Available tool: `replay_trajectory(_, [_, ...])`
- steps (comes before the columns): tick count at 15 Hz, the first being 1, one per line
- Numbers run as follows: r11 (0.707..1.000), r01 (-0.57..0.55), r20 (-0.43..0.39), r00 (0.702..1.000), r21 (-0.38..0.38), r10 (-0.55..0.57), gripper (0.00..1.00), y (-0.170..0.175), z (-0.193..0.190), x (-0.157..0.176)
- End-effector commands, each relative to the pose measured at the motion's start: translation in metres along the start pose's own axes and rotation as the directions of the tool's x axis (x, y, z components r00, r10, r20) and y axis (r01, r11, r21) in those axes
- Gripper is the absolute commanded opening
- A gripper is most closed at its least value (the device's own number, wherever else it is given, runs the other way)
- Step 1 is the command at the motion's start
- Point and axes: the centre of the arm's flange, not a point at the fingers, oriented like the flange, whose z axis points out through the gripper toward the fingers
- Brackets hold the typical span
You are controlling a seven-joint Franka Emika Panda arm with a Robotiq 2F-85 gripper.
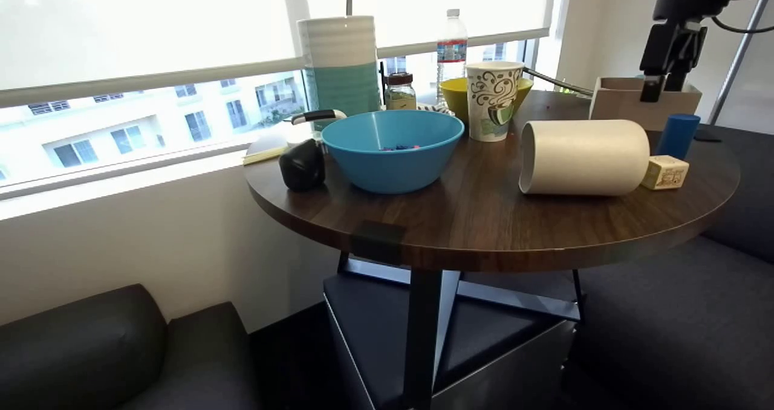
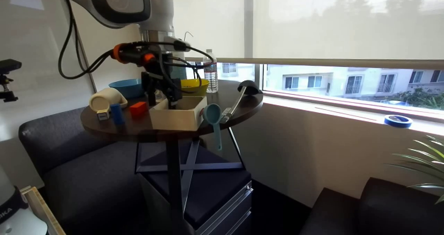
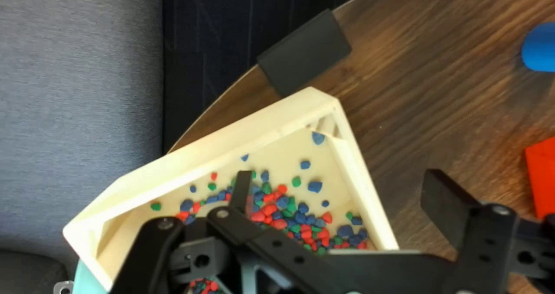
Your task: Put the white jug in an upright position
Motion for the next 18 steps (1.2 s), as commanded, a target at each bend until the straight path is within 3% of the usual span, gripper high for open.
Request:
replay_trajectory(1, [0.987,0.095,-0.042,0.994,-0.129,-0.101,1.0,-0.028,-0.023,-0.004])
replay_trajectory(5, [0.958,0.188,-0.066,0.976,-0.215,-0.206,1.0,-0.06,-0.046,-0.008])
replay_trajectory(8, [0.974,0.193,-0.074,0.976,-0.121,-0.203,1.0,-0.095,-0.053,-0.014])
replay_trajectory(10, [0.984,0.169,-0.034,0.985,-0.049,-0.171,1.0,-0.122,-0.053,-0.024])
replay_trajectory(12, [0.987,0.157,-0.006,0.988,-0.023,-0.157,1.0,-0.149,-0.05,-0.034])
replay_trajectory(15, [0.986,0.151,0.045,0.988,-0.067,-0.148,1.0,-0.185,-0.041,-0.047])
replay_trajectory(16, [0.984,0.168,0.035,0.985,-0.054,-0.166,1.0,-0.162,-0.044,-0.029])
replay_trajectory(18, [0.983,0.167,0.046,0.985,-0.075,-0.164,1.0,-0.179,-0.04,-0.035])
